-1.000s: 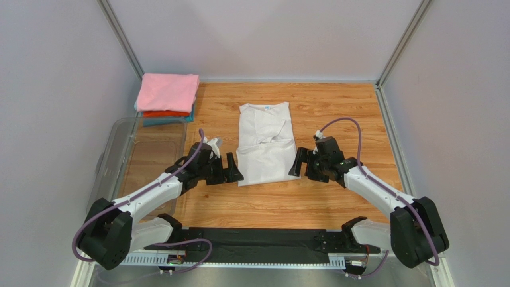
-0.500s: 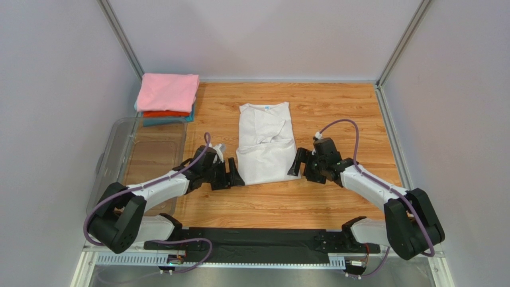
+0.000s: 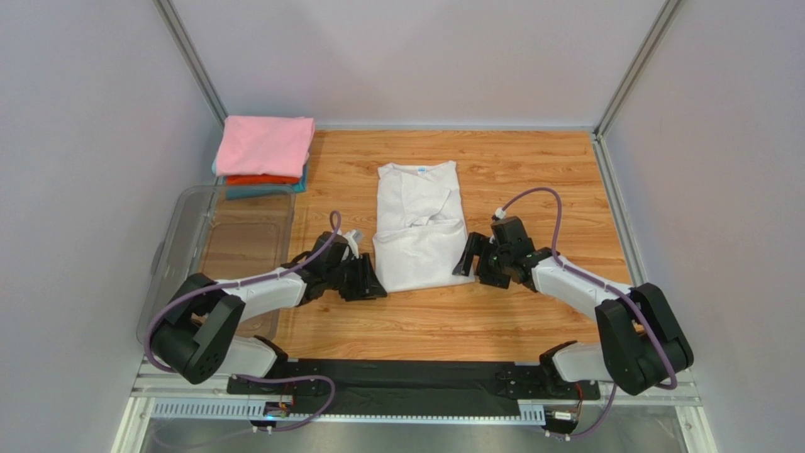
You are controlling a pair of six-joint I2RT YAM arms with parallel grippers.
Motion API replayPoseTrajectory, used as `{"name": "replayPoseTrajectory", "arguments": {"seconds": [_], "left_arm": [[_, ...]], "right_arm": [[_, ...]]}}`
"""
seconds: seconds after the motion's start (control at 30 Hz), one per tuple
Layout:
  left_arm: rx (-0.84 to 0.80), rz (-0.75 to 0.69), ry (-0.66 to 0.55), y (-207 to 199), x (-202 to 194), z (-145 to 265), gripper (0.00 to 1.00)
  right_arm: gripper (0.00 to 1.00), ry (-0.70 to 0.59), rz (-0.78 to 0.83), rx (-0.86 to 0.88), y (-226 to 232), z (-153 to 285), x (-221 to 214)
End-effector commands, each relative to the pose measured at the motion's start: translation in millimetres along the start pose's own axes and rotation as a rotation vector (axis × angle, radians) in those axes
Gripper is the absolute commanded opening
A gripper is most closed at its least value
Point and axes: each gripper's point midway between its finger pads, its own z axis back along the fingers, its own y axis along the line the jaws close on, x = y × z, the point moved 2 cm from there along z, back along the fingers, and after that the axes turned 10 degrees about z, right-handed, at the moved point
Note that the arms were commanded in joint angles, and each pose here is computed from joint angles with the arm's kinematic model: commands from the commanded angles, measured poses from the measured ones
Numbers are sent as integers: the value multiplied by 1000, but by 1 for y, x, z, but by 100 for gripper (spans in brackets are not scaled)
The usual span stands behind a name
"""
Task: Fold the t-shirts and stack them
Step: Fold the tshirt
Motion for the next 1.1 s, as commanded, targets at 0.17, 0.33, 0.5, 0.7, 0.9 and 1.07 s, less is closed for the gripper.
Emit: {"name": "replayPoseTrajectory", "arguments": {"seconds": [0.17, 0.33, 0.5, 0.7, 0.9, 1.07], "left_arm": [[141, -7, -20, 27, 1, -6, 43], [162, -8, -16, 29, 4, -9, 37], [171, -4, -7, 32, 2, -11, 16], [167, -7, -13, 31, 3, -10, 0], [141, -21, -7, 28, 2, -10, 0], [125, -19, -7, 28, -2, -6, 0]], "right_arm": [[80, 14, -10, -24, -5, -9, -3], [76, 21, -11, -26, -6, -12, -4], [65, 33, -10, -32, -7, -14, -7], [36, 51, -12, -23, -7, -17, -8], [40, 65, -10, -23, -8, -13, -15], [42, 79, -3, -54, -17, -5, -26]]}}
